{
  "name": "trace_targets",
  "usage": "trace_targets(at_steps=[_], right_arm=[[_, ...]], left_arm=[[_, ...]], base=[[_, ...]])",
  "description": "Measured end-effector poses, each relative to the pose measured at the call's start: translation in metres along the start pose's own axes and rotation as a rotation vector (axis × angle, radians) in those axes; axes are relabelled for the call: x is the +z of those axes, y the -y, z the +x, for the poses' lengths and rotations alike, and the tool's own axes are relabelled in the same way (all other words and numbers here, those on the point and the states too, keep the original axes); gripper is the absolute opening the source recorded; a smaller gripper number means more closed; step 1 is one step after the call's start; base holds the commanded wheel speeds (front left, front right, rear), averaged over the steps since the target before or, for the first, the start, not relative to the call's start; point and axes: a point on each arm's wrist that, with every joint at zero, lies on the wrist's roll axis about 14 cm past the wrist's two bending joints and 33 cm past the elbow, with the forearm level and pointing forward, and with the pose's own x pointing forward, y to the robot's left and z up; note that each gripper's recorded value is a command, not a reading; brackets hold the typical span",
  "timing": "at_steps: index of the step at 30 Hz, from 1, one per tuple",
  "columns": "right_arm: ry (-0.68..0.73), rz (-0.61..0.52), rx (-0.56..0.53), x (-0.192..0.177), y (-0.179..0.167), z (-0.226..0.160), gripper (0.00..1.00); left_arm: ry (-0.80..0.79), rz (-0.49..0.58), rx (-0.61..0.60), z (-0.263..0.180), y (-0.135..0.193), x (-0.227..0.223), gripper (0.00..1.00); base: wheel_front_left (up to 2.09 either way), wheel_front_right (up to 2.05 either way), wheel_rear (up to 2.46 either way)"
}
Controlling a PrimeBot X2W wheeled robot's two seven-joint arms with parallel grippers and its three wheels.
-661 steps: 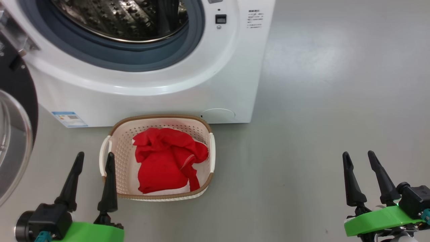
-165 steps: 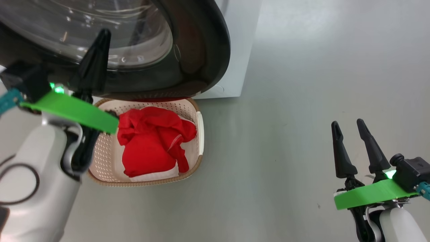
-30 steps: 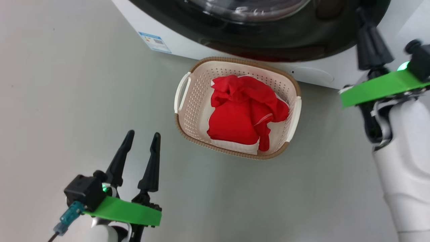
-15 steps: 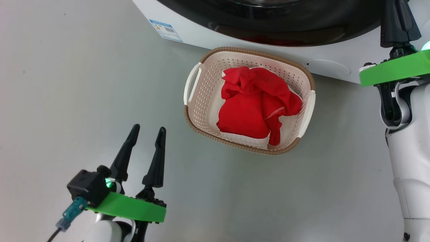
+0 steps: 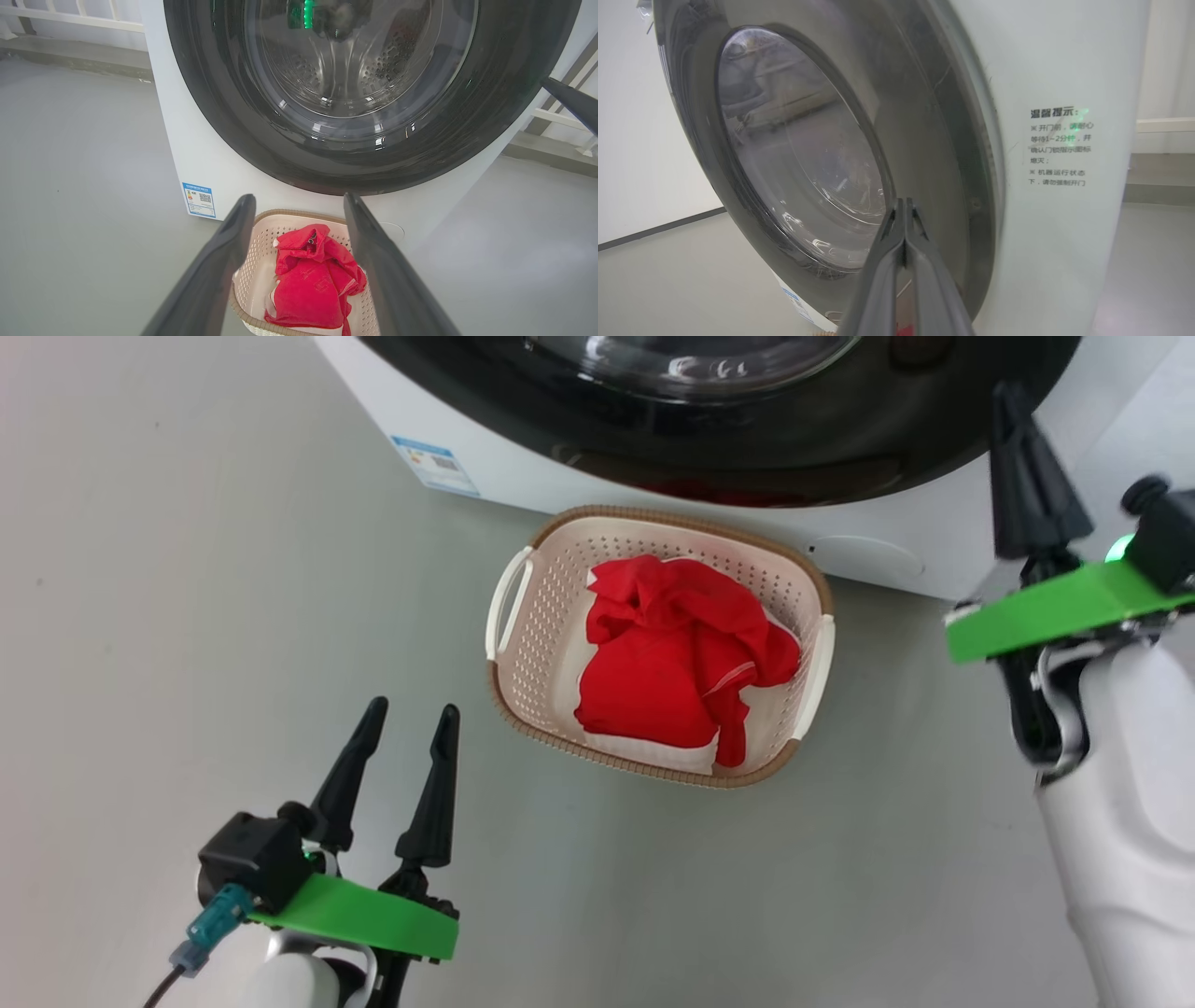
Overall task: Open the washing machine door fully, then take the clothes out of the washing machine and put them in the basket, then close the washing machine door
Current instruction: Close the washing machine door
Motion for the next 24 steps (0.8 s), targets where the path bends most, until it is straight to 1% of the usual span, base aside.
trace_targets(at_steps=[1, 2, 3, 4, 15, 18, 24], right_arm=[[-0.011, -0.001, -0.003, -0.003, 0.001, -0.006, 0.36], [-0.019, -0.004, -0.008, -0.004, 0.002, -0.011, 0.45], [-0.024, -0.009, -0.015, -0.004, 0.004, -0.016, 0.74], [-0.028, -0.013, -0.021, -0.004, 0.006, -0.021, 1.0], [-0.081, -0.028, -0.104, -0.005, 0.025, -0.083, 1.0], [-0.097, -0.028, -0.134, -0.006, 0.03, -0.103, 1.0], [-0.096, -0.033, -0.198, 0.001, 0.041, -0.132, 1.0]], left_arm=[[0.002, 0.001, -0.002, 0.0, 0.0, 0.001, 1.0], [0.005, 0.003, -0.005, 0.0, 0.001, 0.002, 1.0], [0.008, 0.008, -0.008, 0.001, 0.002, 0.003, 1.0], [0.011, 0.012, -0.011, 0.001, 0.003, 0.004, 1.0], [0.055, 0.025, -0.036, 0.001, 0.01, 0.017, 1.0], [0.046, 0.029, -0.042, -0.004, 0.012, 0.014, 1.0], [0.057, 0.035, -0.06, -0.008, 0.016, 0.018, 1.0]], base=[[0.0, 0.0, 0.0], [0.0, 0.0, 0.0], [0.0, 0.0, 0.0], [0.0, 0.0, 0.0], [0.0, 0.0, 0.0], [0.0, 0.0, 0.0], [0.0, 0.0, 0.0]])
